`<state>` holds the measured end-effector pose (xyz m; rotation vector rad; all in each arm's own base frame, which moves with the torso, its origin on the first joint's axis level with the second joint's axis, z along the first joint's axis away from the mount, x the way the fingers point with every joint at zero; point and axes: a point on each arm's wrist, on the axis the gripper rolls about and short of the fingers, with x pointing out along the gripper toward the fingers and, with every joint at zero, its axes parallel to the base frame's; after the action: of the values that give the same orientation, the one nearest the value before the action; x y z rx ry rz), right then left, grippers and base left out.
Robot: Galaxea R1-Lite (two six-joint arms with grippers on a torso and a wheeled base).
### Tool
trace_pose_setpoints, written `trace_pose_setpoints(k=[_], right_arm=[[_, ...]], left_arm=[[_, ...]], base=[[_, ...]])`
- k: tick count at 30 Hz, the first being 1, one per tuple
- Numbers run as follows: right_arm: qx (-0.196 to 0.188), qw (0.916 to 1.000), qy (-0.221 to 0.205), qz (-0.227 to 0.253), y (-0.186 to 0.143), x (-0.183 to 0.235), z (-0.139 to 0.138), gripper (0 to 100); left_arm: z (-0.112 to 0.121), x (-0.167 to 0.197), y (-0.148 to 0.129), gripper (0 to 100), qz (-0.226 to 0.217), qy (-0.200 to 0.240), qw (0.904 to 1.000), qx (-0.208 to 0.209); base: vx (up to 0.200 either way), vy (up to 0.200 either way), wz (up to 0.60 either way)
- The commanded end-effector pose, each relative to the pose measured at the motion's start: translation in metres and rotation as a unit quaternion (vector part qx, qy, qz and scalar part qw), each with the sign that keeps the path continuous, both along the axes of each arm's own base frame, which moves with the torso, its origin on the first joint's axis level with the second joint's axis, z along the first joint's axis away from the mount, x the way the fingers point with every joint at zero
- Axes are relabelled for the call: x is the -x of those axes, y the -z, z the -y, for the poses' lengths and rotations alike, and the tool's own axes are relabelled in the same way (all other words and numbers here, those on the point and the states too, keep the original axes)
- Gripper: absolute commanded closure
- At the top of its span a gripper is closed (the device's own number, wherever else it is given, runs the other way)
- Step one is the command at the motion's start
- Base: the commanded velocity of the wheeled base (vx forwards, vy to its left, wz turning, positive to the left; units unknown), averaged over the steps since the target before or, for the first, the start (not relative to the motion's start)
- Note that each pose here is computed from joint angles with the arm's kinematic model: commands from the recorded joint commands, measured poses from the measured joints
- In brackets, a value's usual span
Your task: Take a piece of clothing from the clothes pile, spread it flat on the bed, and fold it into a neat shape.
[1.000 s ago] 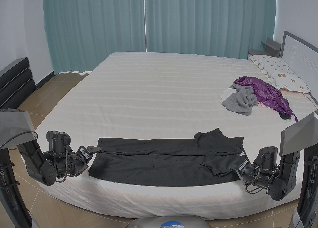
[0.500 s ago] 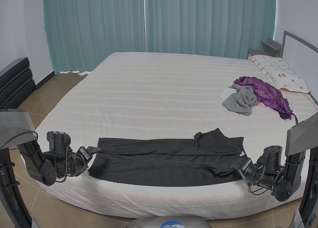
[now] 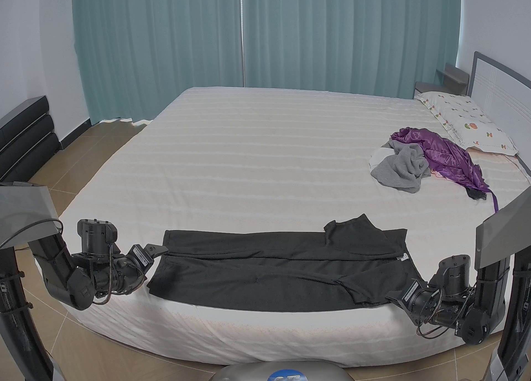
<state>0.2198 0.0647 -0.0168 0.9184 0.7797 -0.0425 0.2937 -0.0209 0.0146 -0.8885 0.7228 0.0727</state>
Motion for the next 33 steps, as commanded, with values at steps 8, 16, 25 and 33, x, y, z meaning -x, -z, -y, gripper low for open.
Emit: trace_pose_setpoints(k=[8, 16, 25, 33], right_arm=[[-0.012, 0.9983, 0.025, 0.05, -0.02, -0.004, 0.012, 0], [-0.021, 0.9923, 0.068, 0.101, -0.04, -0.012, 0.031, 0], [-0.019, 0.9945, 0.049, 0.091, -0.039, -0.006, 0.028, 0], [-0.02, 0.994, 0.058, 0.091, -0.038, -0.008, 0.032, 0]], left_arm=[[-0.001, -0.001, -0.004, 0, 0.013, -0.004, 0.9999, 0.0], [-0.002, -0.002, -0.006, 0, 0.023, -0.007, 0.9997, 0.001], [-0.003, -0.003, -0.006, 0, 0.026, -0.007, 0.9996, 0.0], [0.001, -0.018, -0.013, 0, 0.05, 0.002, 0.9988, -0.001]], base=[[0.0, 0.0, 0.0], [0.075, 0.0, 0.0], [0.067, 0.0, 0.0], [0.0, 0.0, 0.0]])
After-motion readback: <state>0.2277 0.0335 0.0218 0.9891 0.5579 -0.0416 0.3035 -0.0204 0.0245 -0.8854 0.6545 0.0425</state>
